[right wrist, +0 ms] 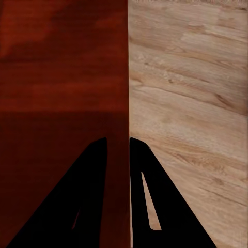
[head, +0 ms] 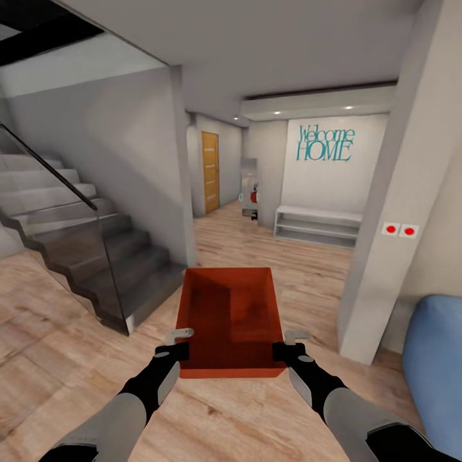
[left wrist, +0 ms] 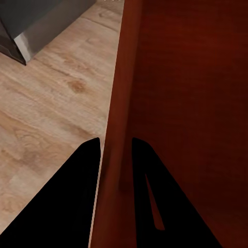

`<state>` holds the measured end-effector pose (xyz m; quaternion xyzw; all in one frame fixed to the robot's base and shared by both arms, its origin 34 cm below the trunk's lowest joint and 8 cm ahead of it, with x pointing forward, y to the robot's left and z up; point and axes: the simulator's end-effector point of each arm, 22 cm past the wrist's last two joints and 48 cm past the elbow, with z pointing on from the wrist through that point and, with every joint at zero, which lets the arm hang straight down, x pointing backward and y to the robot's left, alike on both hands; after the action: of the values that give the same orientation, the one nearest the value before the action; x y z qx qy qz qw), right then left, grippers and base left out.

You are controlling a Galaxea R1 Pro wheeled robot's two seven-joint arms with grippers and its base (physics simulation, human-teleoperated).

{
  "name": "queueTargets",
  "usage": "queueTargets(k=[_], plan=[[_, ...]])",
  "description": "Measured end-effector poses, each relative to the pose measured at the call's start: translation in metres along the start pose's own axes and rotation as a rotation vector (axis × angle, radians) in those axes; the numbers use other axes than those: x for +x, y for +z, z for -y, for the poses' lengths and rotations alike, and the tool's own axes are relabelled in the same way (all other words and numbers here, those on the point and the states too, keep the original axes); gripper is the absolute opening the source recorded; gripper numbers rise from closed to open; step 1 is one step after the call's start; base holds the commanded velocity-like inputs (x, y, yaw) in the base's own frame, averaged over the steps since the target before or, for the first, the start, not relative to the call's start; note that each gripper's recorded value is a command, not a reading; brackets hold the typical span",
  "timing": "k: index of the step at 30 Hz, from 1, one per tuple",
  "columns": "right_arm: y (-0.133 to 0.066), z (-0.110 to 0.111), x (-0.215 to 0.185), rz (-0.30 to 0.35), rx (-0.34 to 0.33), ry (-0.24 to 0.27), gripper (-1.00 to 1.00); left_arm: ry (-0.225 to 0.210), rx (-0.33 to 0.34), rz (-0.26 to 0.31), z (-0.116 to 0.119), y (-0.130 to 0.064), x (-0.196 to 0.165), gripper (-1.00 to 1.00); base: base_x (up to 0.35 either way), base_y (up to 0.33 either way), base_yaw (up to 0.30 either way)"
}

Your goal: Move the two storage containers from the living room to the garage. In the garage, place one container on the floor and stack the other container on top of it (either order is fine).

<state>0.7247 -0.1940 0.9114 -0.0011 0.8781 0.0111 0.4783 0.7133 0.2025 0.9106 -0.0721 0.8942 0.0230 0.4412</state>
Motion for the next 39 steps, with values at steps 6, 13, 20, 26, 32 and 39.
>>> queueTargets(k=[6, 13, 20, 26, 32, 39], plan=[[0.0, 0.0001, 0.0001, 0.0, 0.0, 0.0, -1.0, -0.001, 0.0, 0.0, 0.0001, 0.0, 0.0003, -1.0, 0.322, 0.0, -0.12], [0.0, 0.0001, 0.0, 0.0, 0.0, -0.001, -1.0, -0.001, 0.0, 0.0, 0.0001, 0.0, 0.0002, -1.0, 0.322, 0.0, -0.18], [0.0, 0.0, 0.0, 0.0, 0.0, -0.001, -1.0, -0.001, 0.0, 0.0, 0.0, 0.0, 0.0002, -1.0, 0.322, 0.0, -0.047], [0.0, 0.0, -0.0001, 0.0, 0.0, 0.0, -1.0, -0.001, 0.0, 0.0, 0.0, 0.0, 0.0001, -1.0, 0.321, 0.0, -0.002], [0.0, 0.0002, -0.0001, 0.0, 0.0, 0.0, -1.0, -0.001, 0.0, 0.0, 0.0002, 0.0, 0.0, -1.0, 0.321, 0.0, 0.0], [0.0, 0.0003, -0.0002, 0.0, 0.0, -0.001, -1.0, -0.001, 0.0, 0.0, 0.0003, -0.0001, 0.0002, -1.0, 0.322, 0.0, 0.0]])
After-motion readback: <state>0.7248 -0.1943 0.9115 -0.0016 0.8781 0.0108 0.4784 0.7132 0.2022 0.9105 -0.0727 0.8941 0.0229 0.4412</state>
